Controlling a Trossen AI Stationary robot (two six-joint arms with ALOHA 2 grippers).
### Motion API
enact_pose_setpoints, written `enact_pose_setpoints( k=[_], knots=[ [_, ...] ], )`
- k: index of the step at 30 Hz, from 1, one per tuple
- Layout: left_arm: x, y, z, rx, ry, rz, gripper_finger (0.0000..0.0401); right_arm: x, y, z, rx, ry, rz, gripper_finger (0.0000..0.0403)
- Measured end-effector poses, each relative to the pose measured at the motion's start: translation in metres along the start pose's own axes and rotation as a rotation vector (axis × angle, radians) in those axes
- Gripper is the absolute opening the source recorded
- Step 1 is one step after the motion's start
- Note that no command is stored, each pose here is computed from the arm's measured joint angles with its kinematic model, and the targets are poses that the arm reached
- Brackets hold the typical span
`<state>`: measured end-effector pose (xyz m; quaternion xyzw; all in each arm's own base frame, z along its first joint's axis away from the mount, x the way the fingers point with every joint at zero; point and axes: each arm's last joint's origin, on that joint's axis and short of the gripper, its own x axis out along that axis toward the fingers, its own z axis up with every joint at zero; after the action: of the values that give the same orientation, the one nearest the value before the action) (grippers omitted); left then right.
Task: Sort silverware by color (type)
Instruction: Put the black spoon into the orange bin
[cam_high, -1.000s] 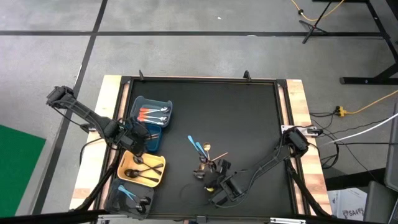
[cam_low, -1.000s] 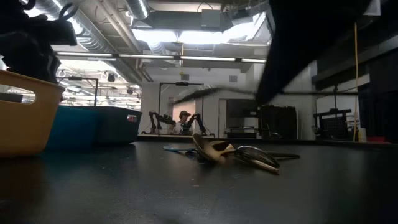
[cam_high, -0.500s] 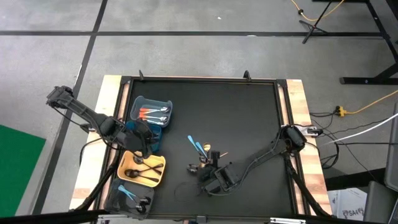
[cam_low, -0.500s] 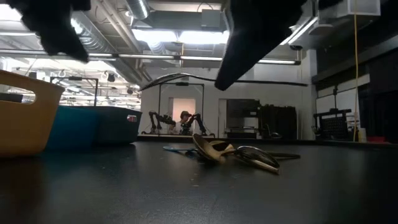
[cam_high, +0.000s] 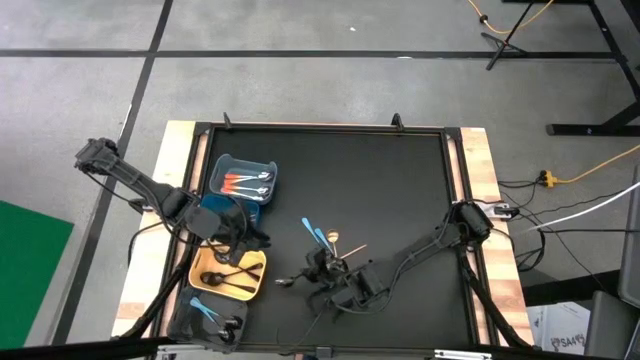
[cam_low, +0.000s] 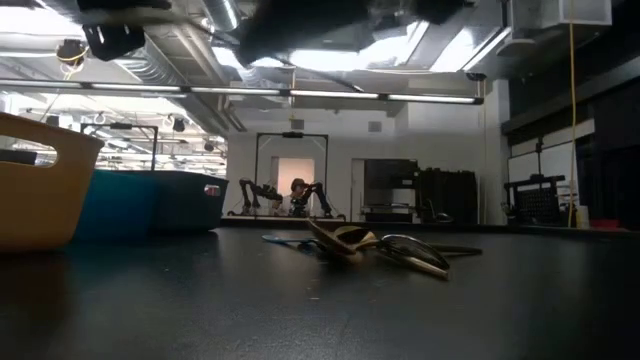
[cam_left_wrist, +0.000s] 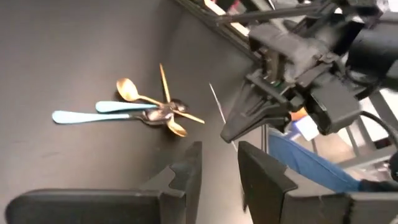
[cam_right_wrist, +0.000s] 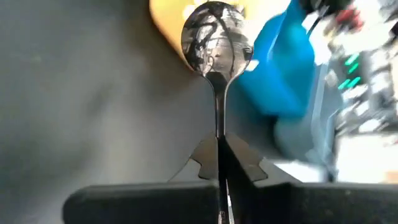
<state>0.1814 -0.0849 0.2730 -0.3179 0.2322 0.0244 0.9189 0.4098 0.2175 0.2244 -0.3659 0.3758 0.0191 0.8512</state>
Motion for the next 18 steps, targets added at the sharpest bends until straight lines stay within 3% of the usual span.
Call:
enact_pose_setpoints(
  k=[10, 18],
  knots=[
    [0.026, -0.006, -0.011, -0.194, 0.1, -0.037, 0.0098, 0.0, -0.009, 0.016, -0.379, -0.12, -0.106, 0.0002],
    [0.05, -0.011, -0.019, -0.259, 0.139, -0.076, 0.0098, 0.004, -0.016, 0.013, -0.422, -0.098, -0.124, 0.0002]
  ],
)
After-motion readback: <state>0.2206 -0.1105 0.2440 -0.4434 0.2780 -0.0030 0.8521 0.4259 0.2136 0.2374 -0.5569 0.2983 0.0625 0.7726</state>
